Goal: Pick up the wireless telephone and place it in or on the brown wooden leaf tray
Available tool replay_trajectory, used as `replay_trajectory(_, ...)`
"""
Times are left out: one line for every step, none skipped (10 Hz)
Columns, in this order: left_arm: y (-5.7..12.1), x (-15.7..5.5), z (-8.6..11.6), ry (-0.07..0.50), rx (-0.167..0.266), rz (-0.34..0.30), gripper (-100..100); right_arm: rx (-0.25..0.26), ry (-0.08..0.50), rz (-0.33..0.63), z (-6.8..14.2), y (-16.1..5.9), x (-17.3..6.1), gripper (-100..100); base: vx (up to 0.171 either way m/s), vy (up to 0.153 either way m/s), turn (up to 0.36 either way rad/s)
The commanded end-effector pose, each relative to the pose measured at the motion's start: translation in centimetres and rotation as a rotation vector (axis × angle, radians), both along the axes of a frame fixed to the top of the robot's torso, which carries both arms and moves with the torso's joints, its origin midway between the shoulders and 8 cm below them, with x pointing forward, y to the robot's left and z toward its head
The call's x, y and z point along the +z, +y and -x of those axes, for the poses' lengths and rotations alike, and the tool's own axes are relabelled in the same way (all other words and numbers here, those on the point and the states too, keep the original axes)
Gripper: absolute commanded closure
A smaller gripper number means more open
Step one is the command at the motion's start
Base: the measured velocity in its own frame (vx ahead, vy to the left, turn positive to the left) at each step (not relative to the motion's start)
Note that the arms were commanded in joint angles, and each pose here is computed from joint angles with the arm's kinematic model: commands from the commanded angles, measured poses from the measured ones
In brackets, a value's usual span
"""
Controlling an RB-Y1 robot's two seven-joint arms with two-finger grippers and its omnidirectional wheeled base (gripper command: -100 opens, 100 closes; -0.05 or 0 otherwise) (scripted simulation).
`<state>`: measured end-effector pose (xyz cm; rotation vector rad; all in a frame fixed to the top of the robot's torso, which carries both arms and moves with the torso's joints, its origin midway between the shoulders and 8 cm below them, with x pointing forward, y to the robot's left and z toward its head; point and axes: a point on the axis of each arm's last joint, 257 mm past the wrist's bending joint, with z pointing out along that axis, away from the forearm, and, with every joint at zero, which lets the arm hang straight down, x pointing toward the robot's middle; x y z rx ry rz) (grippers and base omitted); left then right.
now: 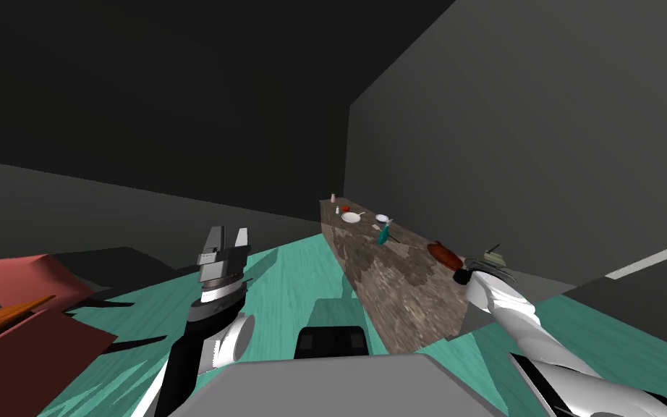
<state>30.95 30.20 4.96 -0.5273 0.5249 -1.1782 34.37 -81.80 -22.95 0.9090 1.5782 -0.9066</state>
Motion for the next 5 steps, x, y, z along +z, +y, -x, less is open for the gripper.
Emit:
replay_trajectory(0.0, 0.0, 0.0, 0.0, 0.0, 0.0, 0, -0.032, 0.001, 0.011, 0.5, -0.5, 0.2, 100, -0.004, -0.078, 0.123)
replay_trajectory(0.0, 0.0, 0.0, 0.0, 0.0, 0.0, 0, -0.066, 0.008, 0.024, 1.2, -0.8, 0.3, 100, 0.005, -0.079, 0.17)
replay_trajectory(0.0, 0.0, 0.0, 0.0, 0.0, 0.0, 0, -0.093, 0.015, 0.038, 1.7, -1.1, 0.3, 100, 0.007, -0.103, 0.304)
replay_trajectory(0.0, 0.0, 0.0, 0.0, 0.0, 0.0, 0, -0.117, 0.023, 0.053, 2.1, -1.2, 0.3, 100, 0.009, -0.101, 0.27)
replay_trajectory(0.0, 0.0, 0.0, 0.0, 0.0, 0.0, 0, -0.125, 0.023, 0.056, 2.3, -1.3, 0.4, 100, 0.009, -0.069, 0.077)
